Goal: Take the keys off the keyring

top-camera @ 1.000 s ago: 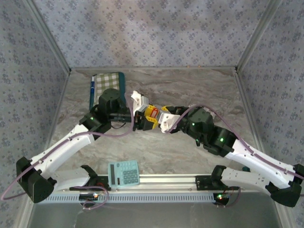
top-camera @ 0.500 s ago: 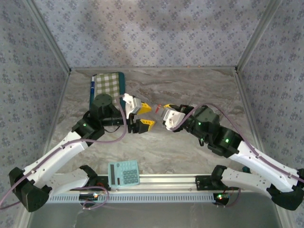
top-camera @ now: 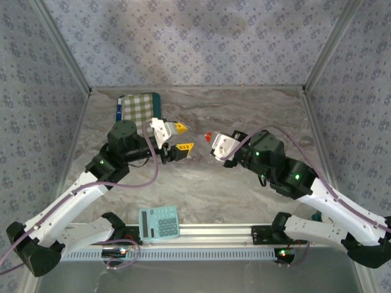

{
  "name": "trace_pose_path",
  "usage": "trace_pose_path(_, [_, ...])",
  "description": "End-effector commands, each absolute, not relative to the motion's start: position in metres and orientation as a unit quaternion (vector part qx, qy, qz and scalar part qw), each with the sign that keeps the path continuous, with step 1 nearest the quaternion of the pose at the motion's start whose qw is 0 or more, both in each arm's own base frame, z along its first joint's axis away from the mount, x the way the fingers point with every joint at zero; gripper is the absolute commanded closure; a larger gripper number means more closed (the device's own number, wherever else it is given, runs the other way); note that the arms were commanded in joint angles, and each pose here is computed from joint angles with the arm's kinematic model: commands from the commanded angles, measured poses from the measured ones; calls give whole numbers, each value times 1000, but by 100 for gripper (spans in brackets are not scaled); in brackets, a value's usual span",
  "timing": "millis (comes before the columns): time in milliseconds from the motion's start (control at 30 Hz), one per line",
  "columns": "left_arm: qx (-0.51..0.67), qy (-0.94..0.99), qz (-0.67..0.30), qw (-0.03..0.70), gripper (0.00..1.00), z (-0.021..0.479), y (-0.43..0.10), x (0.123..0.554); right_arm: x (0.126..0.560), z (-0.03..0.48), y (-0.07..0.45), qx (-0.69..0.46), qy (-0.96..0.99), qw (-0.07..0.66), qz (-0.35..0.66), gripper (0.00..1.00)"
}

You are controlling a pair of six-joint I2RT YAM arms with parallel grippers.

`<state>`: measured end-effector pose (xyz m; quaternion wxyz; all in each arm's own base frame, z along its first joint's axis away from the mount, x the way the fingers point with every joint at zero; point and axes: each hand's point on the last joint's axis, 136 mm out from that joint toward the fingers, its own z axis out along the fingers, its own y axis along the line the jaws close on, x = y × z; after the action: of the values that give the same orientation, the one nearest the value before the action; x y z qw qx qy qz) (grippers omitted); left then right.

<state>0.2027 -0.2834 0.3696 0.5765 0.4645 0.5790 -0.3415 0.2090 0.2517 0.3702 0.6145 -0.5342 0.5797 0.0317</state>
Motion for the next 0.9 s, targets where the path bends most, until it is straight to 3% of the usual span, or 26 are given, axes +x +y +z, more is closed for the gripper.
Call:
trace_pose_path(0, [496, 533, -293, 619, 39, 388, -283, 203, 208, 375, 250, -523, 601, 602, 43, 100])
trace_pose_path(300, [556, 500, -293, 596, 48, 386, -297, 196, 209, 370, 254, -522, 633, 569, 54, 100])
trace_pose_path(567, [575, 488, -294, 587, 46, 390, -305, 198, 207, 366, 257, -525, 641, 557, 63, 100])
trace_pose_path(867, [602, 474, -315, 560, 52, 389, -313, 189, 207, 365, 258, -527, 642, 553, 66, 100])
